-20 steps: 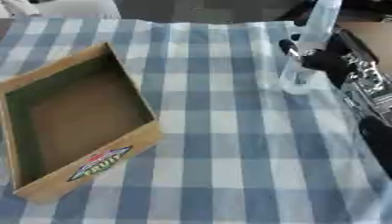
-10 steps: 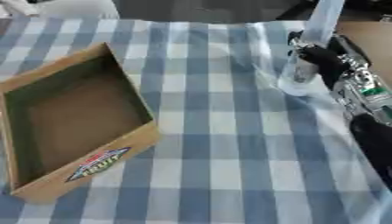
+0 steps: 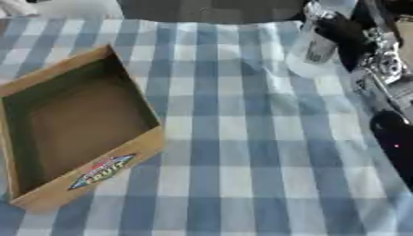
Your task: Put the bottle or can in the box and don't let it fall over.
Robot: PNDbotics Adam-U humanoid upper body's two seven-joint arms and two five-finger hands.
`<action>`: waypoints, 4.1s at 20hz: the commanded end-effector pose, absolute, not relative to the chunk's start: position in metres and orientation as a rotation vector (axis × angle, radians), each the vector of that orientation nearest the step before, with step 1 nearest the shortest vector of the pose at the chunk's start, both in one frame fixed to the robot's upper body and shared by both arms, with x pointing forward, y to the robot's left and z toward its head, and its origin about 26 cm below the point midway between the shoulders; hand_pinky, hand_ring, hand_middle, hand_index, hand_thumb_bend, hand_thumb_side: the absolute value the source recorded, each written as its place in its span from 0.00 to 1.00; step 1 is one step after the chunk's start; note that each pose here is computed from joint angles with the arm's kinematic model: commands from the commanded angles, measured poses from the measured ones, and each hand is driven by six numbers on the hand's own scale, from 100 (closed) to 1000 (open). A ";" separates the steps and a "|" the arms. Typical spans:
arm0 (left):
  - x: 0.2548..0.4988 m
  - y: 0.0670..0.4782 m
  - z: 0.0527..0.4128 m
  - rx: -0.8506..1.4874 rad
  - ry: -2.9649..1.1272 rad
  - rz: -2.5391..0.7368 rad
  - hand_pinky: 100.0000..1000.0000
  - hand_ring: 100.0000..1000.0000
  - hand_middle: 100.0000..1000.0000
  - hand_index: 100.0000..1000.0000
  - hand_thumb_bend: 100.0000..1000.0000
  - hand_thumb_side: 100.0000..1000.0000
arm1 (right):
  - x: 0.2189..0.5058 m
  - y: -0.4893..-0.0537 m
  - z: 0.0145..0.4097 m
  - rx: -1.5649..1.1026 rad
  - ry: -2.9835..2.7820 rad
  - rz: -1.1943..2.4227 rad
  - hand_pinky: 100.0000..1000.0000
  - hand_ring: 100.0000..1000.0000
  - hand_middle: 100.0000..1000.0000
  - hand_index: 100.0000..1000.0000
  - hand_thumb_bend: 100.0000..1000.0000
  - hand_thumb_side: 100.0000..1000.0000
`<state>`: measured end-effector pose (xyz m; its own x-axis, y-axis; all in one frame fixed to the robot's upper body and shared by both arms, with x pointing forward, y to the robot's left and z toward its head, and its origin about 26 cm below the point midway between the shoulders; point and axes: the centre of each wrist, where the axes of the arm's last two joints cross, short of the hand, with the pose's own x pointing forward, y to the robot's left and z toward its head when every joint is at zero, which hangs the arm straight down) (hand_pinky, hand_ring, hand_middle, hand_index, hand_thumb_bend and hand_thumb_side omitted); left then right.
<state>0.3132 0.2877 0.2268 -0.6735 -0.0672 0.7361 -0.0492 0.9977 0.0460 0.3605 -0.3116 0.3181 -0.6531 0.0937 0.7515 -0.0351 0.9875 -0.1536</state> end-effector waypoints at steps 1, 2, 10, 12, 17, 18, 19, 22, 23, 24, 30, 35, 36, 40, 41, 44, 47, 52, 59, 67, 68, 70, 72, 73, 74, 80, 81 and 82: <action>0.307 0.284 0.243 0.050 -2.365 -0.046 0.87 1.00 0.70 0.63 0.00 0.52 | 0.341 -0.290 0.347 -0.043 -2.346 0.323 0.01 0.13 0.32 0.08 0.00 0.00; 0.307 0.282 0.247 0.031 -2.383 -0.050 0.87 1.00 0.69 0.63 0.00 0.52 | 0.342 -0.284 0.348 -0.040 -2.346 0.341 0.01 0.13 0.32 0.08 0.00 0.00; 0.308 0.275 0.272 -0.083 -2.568 -0.048 0.84 1.00 0.68 0.64 0.00 0.54 | 0.361 -0.236 0.341 -0.039 -2.346 0.475 0.03 0.16 0.34 0.09 0.00 0.00; 0.308 0.275 0.276 -0.090 -2.597 -0.064 0.84 1.00 0.68 0.64 0.00 0.55 | 0.368 -0.227 0.336 -0.033 -2.329 0.494 0.04 0.17 0.34 0.09 0.00 0.00; 0.308 0.273 0.284 -0.153 -2.647 -0.117 0.88 1.00 0.67 0.63 0.00 0.56 | 0.384 -0.209 0.326 0.027 -2.258 0.491 0.06 0.19 0.37 0.10 0.00 0.00; 0.308 0.272 0.285 -0.160 -2.653 -0.127 0.90 1.00 0.67 0.64 0.00 0.56 | 0.387 -0.206 0.324 0.044 -2.239 0.474 0.06 0.19 0.37 0.11 0.00 0.00; 0.308 0.272 0.287 -0.160 -2.658 -0.134 0.86 1.00 0.67 0.64 0.00 0.57 | 0.390 -0.205 0.323 0.054 -2.226 0.456 0.08 0.21 0.39 0.12 0.00 0.00; 0.307 0.275 0.290 -0.134 -2.680 -0.180 0.83 1.00 0.66 0.64 0.00 0.60 | 0.399 -0.209 0.314 0.049 -2.180 0.405 0.08 0.20 0.39 0.11 0.00 0.00; 0.307 0.275 0.291 -0.129 -2.688 -0.194 0.83 1.00 0.66 0.64 0.00 0.60 | 0.402 -0.210 0.310 0.046 -2.163 0.389 0.08 0.20 0.38 0.11 0.00 0.00; 0.307 0.274 0.293 -0.137 -2.697 -0.204 0.83 1.00 0.66 0.64 0.00 0.60 | 0.406 -0.211 0.307 0.045 -2.145 0.371 0.07 0.20 0.38 0.11 0.00 0.00; 0.308 0.262 0.304 -0.247 -2.723 -0.230 0.82 1.00 0.67 0.64 0.00 0.59 | 0.414 -0.199 0.301 0.098 -2.146 0.350 0.07 0.20 0.37 0.11 0.00 0.00; 0.309 0.259 0.300 -0.285 -2.682 -0.222 0.83 1.00 0.68 0.64 0.00 0.60 | 0.413 -0.199 0.303 0.139 -2.157 0.333 0.07 0.19 0.37 0.11 0.00 0.00; 0.309 0.261 0.298 -0.280 -2.675 -0.222 0.83 1.00 0.68 0.64 0.00 0.60 | 0.412 -0.199 0.303 0.143 -2.155 0.331 0.07 0.19 0.37 0.11 0.00 0.00; 0.309 0.265 0.294 -0.270 -2.663 -0.193 0.83 1.00 0.67 0.64 0.00 0.58 | 0.409 -0.192 0.309 0.173 -2.160 0.345 0.07 0.20 0.37 0.11 0.00 0.00; 0.309 0.265 0.293 -0.270 -2.662 -0.186 0.83 1.00 0.67 0.64 0.00 0.57 | 0.408 -0.190 0.311 0.180 -2.160 0.350 0.07 0.20 0.37 0.11 0.00 0.00; 0.308 0.266 0.294 -0.274 -2.669 -0.178 0.83 1.00 0.67 0.64 0.00 0.58 | 0.405 -0.183 0.313 0.206 -2.133 0.360 0.07 0.19 0.37 0.11 0.00 0.00; 0.308 0.267 0.296 -0.272 -2.686 -0.182 0.83 1.00 0.67 0.64 0.00 0.57 | 0.403 -0.176 0.311 0.216 -2.110 0.363 0.07 0.20 0.37 0.11 0.00 0.00; 0.308 0.267 0.297 -0.282 -2.699 -0.181 0.83 1.00 0.67 0.64 0.00 0.56 | 0.399 -0.165 0.311 0.254 -2.102 0.355 0.07 0.20 0.37 0.11 0.00 0.00; 0.308 0.264 0.299 -0.303 -2.704 -0.182 0.83 1.00 0.67 0.64 0.00 0.56 | 0.406 -0.150 0.289 0.267 -2.038 0.280 0.13 0.24 0.41 0.14 0.00 0.00; 0.309 0.253 0.308 -0.390 -2.723 -0.179 0.82 1.00 0.67 0.64 0.00 0.54 | 0.416 -0.138 0.259 0.255 -2.018 0.144 0.32 0.36 0.46 0.18 0.00 0.00; 0.309 0.253 0.308 -0.390 -2.723 -0.179 0.82 1.00 0.67 0.64 0.00 0.54 | 0.418 -0.138 0.253 0.241 -2.011 0.140 0.34 0.37 0.46 0.18 0.00 0.04; 0.309 0.254 0.307 -0.387 -2.724 -0.178 0.82 1.00 0.67 0.64 0.00 0.54 | 0.421 -0.139 0.241 0.213 -1.997 0.142 0.37 0.39 0.46 0.18 0.00 0.08; 0.309 0.254 0.307 -0.384 -2.723 -0.178 0.82 1.00 0.67 0.64 0.00 0.54 | 0.423 -0.139 0.231 0.197 -1.987 0.166 0.41 0.42 0.49 0.20 0.00 0.10; 0.309 0.254 0.307 -0.383 -2.722 -0.179 0.82 1.00 0.67 0.64 0.00 0.55 | 0.423 -0.139 0.227 0.191 -1.983 0.183 0.43 0.43 0.52 0.22 0.00 0.09; 0.309 0.254 0.307 -0.381 -2.721 -0.180 0.82 1.00 0.67 0.64 0.00 0.55 | 0.424 -0.138 0.224 0.187 -1.977 0.197 0.46 0.45 0.55 0.25 0.00 0.07; 0.309 0.256 0.305 -0.371 -2.714 -0.181 0.82 1.00 0.67 0.64 0.00 0.55 | 0.422 -0.138 0.217 0.149 -1.951 0.396 0.81 0.83 0.99 0.71 0.06 0.09; 0.309 0.256 0.305 -0.370 -2.714 -0.182 0.82 1.00 0.67 0.64 0.00 0.55 | 0.421 -0.139 0.218 0.135 -1.949 0.439 0.85 0.87 1.00 0.76 0.09 0.16; 0.309 0.256 0.305 -0.368 -2.713 -0.182 0.82 1.00 0.67 0.64 0.00 0.54 | 0.421 -0.140 0.218 0.116 -1.944 0.477 0.90 0.92 1.00 0.81 0.12 0.19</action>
